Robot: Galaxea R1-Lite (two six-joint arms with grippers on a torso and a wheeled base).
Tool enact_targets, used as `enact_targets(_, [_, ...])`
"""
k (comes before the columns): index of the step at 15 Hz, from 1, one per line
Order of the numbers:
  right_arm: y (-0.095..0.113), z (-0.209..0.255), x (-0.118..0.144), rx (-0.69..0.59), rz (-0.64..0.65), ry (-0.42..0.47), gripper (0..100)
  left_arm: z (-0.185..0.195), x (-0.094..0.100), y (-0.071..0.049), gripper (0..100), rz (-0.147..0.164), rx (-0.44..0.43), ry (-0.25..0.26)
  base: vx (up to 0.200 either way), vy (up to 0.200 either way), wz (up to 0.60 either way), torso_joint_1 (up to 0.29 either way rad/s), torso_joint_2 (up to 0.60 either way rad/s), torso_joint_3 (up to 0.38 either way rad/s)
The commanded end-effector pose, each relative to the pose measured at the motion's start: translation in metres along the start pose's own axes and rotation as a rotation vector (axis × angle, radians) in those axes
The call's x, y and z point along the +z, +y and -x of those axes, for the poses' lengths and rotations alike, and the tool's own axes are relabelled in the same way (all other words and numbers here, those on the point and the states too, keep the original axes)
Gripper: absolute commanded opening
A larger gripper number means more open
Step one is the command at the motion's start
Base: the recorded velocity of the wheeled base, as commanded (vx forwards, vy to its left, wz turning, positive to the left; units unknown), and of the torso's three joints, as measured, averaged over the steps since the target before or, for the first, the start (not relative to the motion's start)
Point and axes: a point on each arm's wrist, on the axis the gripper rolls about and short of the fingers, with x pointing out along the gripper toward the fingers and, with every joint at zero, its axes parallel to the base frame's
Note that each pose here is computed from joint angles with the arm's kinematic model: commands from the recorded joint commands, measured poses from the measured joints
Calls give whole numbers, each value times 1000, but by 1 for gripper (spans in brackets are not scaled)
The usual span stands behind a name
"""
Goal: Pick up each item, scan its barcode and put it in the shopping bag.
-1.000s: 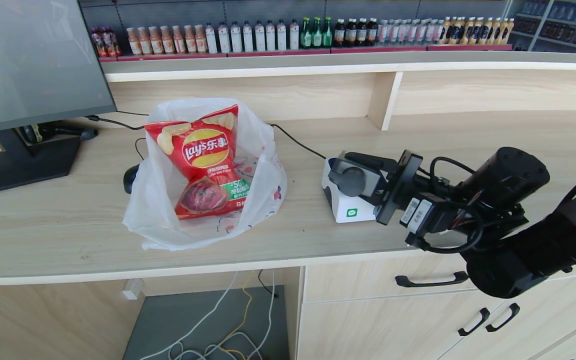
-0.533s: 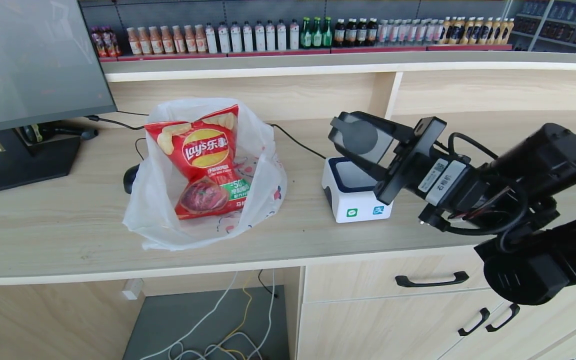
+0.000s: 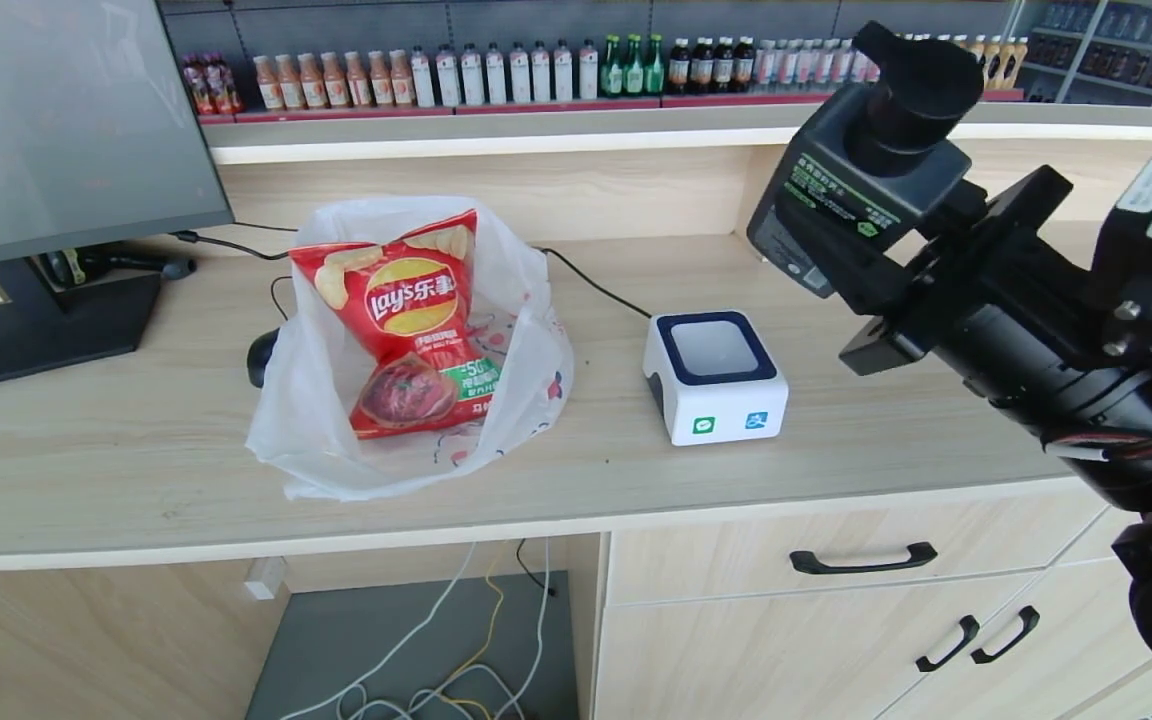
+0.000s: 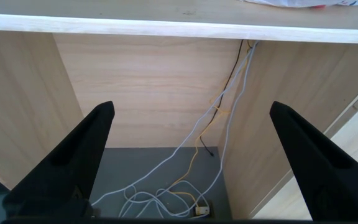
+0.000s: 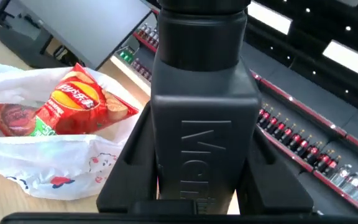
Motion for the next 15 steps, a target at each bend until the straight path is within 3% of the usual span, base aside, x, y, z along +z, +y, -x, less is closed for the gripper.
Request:
enact_targets(1, [-12, 7, 9, -78, -65, 10, 0, 0, 0, 0, 100, 0, 0, 0, 0, 0, 0, 0, 0, 0])
enact_targets(2, [-15, 13, 2, -116, -161, 53, 0, 0, 0, 0, 100, 1, 2, 0, 0, 0, 0, 0, 0, 0])
enact_targets(4, [-12, 20, -6, -125, -233, 95, 0, 0, 0, 0, 100, 1, 0, 0, 0, 0, 0, 0, 0, 0])
enact_targets(7, [-1, 51, -25, -124, -342, 243, 0, 0, 0, 0, 100, 1, 0, 0, 0, 0, 0, 0, 0, 0])
enact_targets(11, [3, 50, -18, -292, -440, 266, 0, 0, 0, 0, 100, 1, 0, 0, 0, 0, 0, 0, 0, 0])
enact_targets(15, [-1, 45, -4, -380, -438, 231, 0, 0, 0, 0, 100, 3, 0, 0, 0, 0, 0, 0, 0, 0])
